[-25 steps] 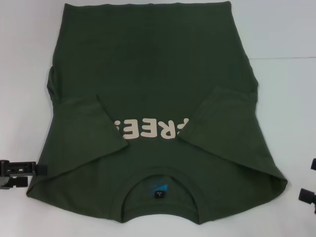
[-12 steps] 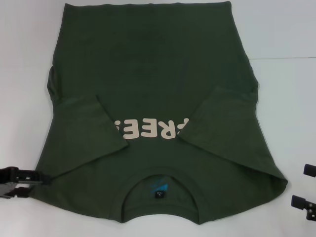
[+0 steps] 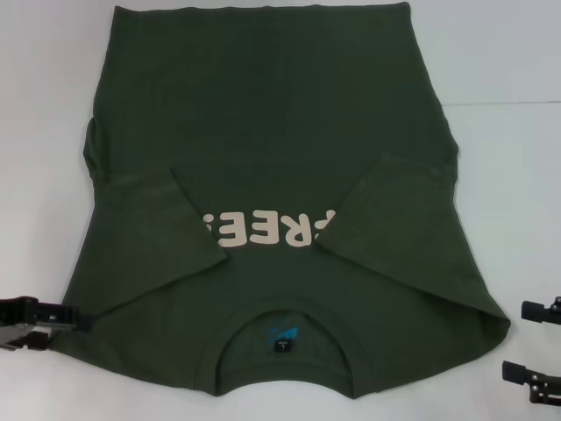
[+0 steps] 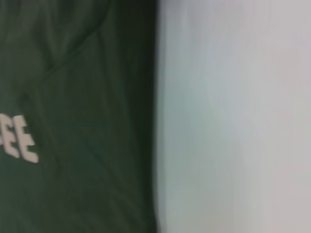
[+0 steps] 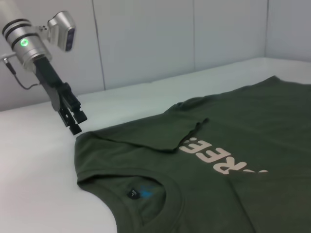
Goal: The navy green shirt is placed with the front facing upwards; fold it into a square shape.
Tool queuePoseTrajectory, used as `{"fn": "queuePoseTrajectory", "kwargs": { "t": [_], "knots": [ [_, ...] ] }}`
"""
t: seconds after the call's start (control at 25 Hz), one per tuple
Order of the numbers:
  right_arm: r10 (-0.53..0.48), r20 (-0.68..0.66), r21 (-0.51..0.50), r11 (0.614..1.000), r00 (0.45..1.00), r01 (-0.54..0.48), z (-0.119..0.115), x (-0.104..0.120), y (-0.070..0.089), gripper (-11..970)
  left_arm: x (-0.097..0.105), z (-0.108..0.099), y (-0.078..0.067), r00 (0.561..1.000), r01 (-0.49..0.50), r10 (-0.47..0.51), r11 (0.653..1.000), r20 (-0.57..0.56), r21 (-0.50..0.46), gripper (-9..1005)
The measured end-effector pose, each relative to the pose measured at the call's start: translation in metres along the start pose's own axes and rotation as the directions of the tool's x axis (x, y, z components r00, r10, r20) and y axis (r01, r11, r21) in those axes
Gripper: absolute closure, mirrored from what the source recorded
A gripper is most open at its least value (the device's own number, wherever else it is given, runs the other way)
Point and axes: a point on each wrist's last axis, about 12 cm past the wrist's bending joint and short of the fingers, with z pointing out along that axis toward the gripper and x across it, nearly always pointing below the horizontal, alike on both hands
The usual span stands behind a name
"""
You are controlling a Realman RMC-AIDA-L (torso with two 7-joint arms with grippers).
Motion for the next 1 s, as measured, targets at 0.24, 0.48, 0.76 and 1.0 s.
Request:
{"fn": "queuePoseTrajectory", "kwargs": {
  "t": [0.24,0.48,0.76,1.0],
  "knots": [
    [-0.003,-0.001,-0.005,1.000,1.000,0.003,0.0034,-0.0017,-0.0018,52,-0.0034,0.0008,0.0015,1.000,-0.013,0.013,0.999,-0.004,-0.047,77],
    [-0.007,0.000,-0.006,1.000,1.000,0.007,0.0045,-0.0036,-0.0036,52,-0.0054,0.0017,0.0011,1.000,-0.019,0.019,0.998,0.003,-0.053,77],
    [-0.009,0.002,-0.006,1.000,1.000,0.009,0.0053,-0.0050,-0.0049,53,-0.0063,0.0031,0.0012,1.000,-0.020,0.021,0.998,0.009,-0.058,76],
    [-0.008,0.005,-0.006,1.000,1.000,0.009,0.0061,-0.0056,-0.0054,54,-0.0069,0.0065,0.0003,1.000,-0.031,0.032,0.997,0.000,-0.073,76]
  ]
}}
